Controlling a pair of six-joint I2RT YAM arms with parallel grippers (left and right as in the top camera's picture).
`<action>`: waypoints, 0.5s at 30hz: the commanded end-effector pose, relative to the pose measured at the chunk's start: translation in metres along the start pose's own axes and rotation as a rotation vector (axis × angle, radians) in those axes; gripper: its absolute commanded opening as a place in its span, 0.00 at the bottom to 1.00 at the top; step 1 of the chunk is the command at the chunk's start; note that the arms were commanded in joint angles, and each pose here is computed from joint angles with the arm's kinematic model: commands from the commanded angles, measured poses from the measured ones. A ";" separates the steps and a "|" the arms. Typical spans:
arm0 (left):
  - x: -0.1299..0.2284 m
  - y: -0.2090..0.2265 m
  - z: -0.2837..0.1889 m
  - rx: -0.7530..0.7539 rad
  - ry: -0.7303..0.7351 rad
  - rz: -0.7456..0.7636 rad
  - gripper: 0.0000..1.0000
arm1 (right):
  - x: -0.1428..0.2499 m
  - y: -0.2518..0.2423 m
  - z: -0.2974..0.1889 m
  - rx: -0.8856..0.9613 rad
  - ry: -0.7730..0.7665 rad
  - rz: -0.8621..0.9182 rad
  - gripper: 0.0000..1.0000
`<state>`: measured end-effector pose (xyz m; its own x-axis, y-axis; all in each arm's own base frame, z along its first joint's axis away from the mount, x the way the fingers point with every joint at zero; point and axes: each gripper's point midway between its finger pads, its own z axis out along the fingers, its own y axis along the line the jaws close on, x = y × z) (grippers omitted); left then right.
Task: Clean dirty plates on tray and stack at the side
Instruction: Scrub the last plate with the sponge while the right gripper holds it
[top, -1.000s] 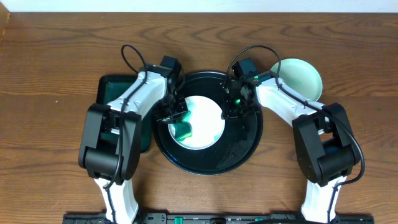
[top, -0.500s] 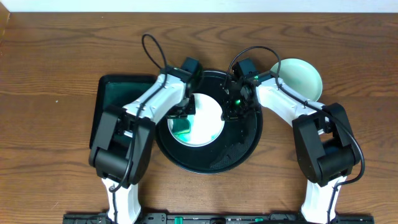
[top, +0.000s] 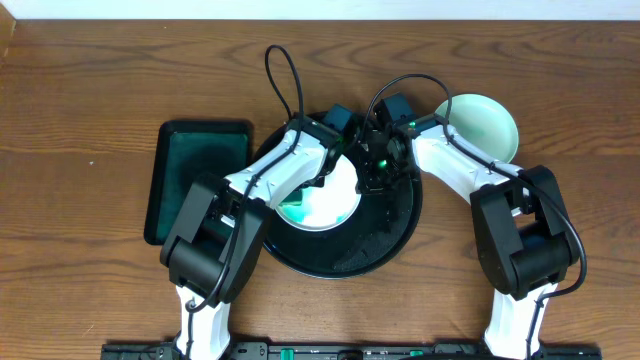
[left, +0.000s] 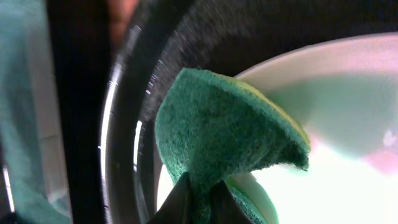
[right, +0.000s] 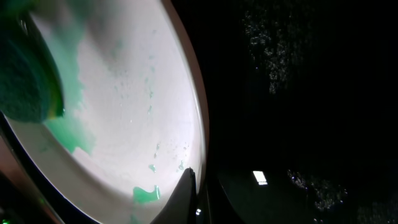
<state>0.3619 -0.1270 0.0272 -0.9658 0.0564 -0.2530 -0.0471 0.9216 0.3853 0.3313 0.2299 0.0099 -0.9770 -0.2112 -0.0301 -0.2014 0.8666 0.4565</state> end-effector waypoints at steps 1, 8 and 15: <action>-0.033 0.034 -0.004 -0.158 -0.120 -0.097 0.07 | 0.000 -0.036 0.001 0.141 -0.007 0.011 0.01; -0.053 0.038 -0.027 -0.120 -0.192 -0.163 0.07 | 0.000 -0.036 0.001 0.140 -0.007 0.011 0.01; -0.054 0.051 -0.050 -0.102 -0.213 -0.181 0.07 | 0.000 -0.036 0.001 0.141 -0.005 0.012 0.01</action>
<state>0.3911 -0.1116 0.0682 -0.9069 0.0013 -0.4213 -0.1883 0.8933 0.4081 0.3323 0.2279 0.0088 -0.9771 -0.2101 -0.0328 -0.2026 0.8729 0.4438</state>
